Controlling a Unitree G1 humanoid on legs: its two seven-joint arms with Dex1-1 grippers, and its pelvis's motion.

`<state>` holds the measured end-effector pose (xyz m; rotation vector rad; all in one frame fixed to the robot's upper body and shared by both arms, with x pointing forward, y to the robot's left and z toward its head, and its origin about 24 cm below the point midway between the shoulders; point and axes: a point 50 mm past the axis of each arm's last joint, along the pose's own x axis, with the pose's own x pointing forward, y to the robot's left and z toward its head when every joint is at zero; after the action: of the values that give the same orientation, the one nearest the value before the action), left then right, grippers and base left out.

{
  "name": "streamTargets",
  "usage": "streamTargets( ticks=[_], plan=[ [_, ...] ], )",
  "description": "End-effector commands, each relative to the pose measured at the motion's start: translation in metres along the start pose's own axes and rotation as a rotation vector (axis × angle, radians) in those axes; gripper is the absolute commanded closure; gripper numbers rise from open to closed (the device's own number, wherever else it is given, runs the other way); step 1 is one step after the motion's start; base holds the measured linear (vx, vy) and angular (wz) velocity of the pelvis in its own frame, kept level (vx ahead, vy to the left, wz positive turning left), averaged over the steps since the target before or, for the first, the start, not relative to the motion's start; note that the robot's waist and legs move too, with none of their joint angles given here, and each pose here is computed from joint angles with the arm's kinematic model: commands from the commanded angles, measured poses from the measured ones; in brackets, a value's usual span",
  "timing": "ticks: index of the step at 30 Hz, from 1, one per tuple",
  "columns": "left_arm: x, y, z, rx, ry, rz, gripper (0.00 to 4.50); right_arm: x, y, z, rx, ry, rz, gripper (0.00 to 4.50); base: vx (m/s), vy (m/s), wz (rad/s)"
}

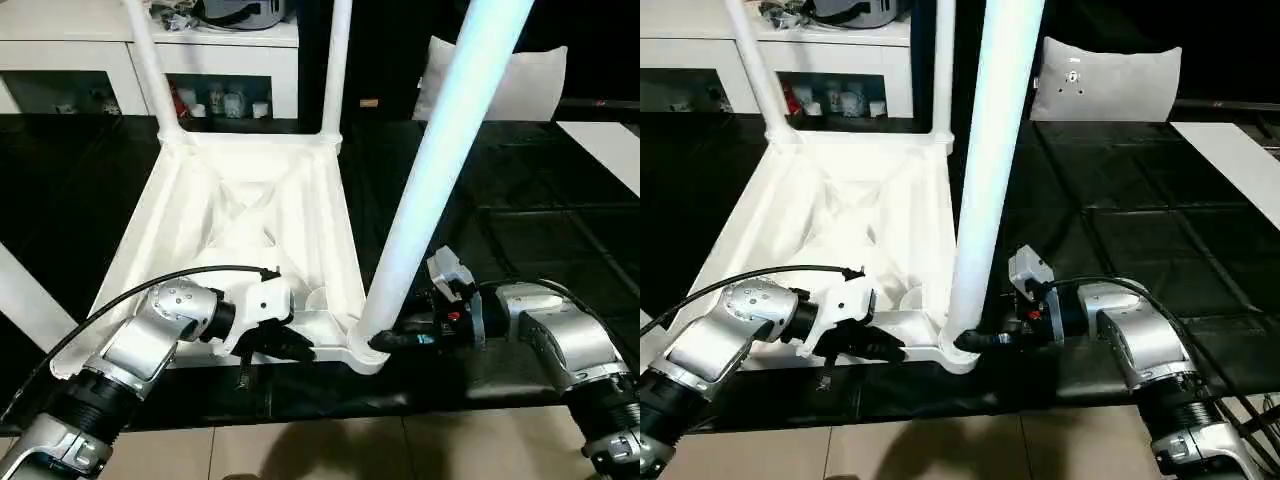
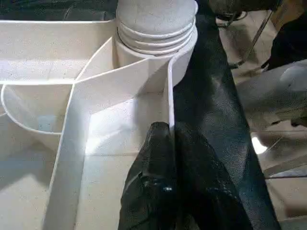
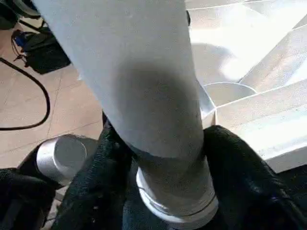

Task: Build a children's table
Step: Rotate leg to tighten

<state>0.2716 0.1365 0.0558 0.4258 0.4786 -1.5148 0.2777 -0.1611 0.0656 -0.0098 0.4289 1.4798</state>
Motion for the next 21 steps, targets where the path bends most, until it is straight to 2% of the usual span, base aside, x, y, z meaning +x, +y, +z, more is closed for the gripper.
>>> streamTargets(
  ticks=[1,4,7,10,11,13,17,19,20,21],
  plan=[
    [0.008,-0.004,0.007,-0.005,-0.045,-0.022,4.5,0.005,0.006,0.005,0.003,-0.053,0.047,2.39,0.0,0.0,0.0],
    [0.01,-0.002,0.01,-0.043,-0.079,0.02,4.5,0.01,0.001,0.004,0.037,-0.073,-0.049,2.45,0.0,0.0,0.0],
    [0.019,0.006,0.02,-0.123,-0.143,0.139,4.5,0.02,-0.018,0.005,0.063,-0.071,-0.343,2.46,0.0,0.0,0.0],
    [0.023,0.01,0.023,-0.14,-0.147,0.199,4.5,0.023,-0.024,0.006,0.087,-0.069,-0.461,2.52,0.0,0.0,0.0],
    [0.028,0.018,0.028,-0.176,-0.166,0.309,4.5,0.026,-0.037,0.007,0.154,-0.082,-0.668,2.54,0.0,0.0,0.0],
    [0.033,0.026,0.034,-0.218,-0.189,0.412,4.5,0.026,-0.046,0.009,0.197,-0.094,-0.837,2.54,0.0,0.0,0.0],
    [0.04,0.033,0.041,-0.272,-0.205,0.546,4.5,0.027,-0.051,0.01,0.241,-0.141,-0.974,2.54,0.0,0.0,0.0],
    [0.046,0.035,0.045,-0.284,-0.213,0.604,4.5,0.029,-0.051,0.009,0.23,-0.146,-1.016,2.54,0.0,0.0,0.0],
    [0.049,0.035,0.046,-0.286,-0.217,0.62,4.5,0.03,-0.051,0.01,0.224,-0.157,-1.018,2.22,0.0,0.0,0.0],
    [0.051,0.036,0.046,-0.289,-0.216,0.631,4.5,0.032,-0.05,0.011,0.216,-0.165,-1.024,2.22,0.0,0.0,0.0]
  ],
)
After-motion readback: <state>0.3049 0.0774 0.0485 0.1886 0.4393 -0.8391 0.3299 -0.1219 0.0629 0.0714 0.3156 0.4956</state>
